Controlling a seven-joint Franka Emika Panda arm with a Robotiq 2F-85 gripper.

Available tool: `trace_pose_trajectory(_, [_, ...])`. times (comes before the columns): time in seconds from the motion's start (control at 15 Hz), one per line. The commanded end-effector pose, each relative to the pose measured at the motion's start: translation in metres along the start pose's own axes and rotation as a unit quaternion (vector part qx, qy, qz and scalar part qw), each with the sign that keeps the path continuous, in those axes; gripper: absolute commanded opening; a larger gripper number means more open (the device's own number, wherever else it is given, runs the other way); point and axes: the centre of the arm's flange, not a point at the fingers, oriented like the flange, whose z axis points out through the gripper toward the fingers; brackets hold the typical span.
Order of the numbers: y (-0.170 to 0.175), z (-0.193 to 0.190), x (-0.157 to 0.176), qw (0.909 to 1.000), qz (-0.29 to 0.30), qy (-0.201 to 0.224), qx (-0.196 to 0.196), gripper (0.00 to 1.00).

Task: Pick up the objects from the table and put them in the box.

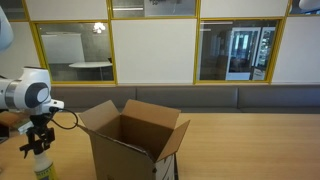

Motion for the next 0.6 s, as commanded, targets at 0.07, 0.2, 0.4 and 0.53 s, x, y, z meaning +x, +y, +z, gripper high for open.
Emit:
trace_pose_trajectory(0.07, [-0.0002, 0.0066, 0.0055, 0.9996, -0.006, -0.012, 0.023, 1.00])
trace_pose_trajectory(0.2, [0.0014, 0.0090, 0.0056, 0.9997, -0.006, -0.012, 0.021, 0.75])
trace_pose_trajectory(0.4, [0.0027, 0.0101, 0.0055, 0.9997, -0.010, -0.010, 0.020, 0.58])
trace_pose_trajectory(0.53, [0.0027, 0.0108, 0.0056, 0.9997, -0.011, -0.010, 0.019, 0.42])
